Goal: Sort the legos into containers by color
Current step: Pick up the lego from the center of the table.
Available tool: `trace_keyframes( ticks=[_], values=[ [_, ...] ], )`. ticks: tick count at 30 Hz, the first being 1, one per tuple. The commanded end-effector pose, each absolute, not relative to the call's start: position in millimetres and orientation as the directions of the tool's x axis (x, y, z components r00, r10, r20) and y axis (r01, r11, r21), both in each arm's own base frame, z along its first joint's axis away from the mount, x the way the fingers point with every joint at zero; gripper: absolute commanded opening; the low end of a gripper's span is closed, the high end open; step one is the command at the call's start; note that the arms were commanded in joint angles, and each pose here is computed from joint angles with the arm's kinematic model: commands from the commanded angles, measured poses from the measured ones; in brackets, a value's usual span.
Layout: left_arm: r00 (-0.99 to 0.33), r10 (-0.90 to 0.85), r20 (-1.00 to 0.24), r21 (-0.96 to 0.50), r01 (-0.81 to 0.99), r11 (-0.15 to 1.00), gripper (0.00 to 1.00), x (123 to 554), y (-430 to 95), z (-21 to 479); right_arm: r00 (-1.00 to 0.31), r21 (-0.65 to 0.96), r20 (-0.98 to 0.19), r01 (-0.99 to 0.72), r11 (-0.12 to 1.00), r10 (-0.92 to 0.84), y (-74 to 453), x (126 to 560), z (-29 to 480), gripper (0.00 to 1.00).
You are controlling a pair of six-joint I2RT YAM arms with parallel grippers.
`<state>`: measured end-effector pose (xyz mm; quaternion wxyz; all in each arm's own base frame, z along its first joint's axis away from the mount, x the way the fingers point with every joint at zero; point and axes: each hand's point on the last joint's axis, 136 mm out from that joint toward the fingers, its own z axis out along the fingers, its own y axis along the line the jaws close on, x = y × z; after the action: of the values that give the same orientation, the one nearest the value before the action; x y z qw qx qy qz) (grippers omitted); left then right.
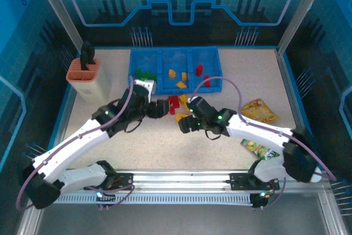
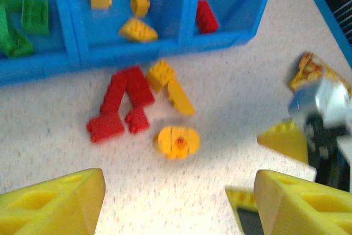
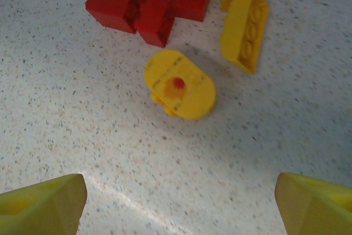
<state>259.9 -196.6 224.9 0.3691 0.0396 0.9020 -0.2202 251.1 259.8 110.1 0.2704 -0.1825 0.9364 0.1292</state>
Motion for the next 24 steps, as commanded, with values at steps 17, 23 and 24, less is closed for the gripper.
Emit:
trace_keyframes(
  ticks=[17,23,24],
  values=[
    [-0.796,-0.25,-0.551,-0.489,0.065,0.87,0.72,172,-147,136,-0.864,-0.038,-0.281,-0.424,0.905,-0.417,289,281,33,0.8],
    [-0.799,-0.241,-0.551,-0.482,0.068,0.874,0.72,171,-146,134,-0.869,-0.082,-0.265,-0.412,0.908,-0.418,285,291,15,0.77],
    [-0.799,-0.241,-0.551,-0.483,0.07,0.873,0.72,171,-146,134,-0.869,-0.089,-0.262,-0.412,0.907,-0.42,285,292,13,0.77]
  ],
)
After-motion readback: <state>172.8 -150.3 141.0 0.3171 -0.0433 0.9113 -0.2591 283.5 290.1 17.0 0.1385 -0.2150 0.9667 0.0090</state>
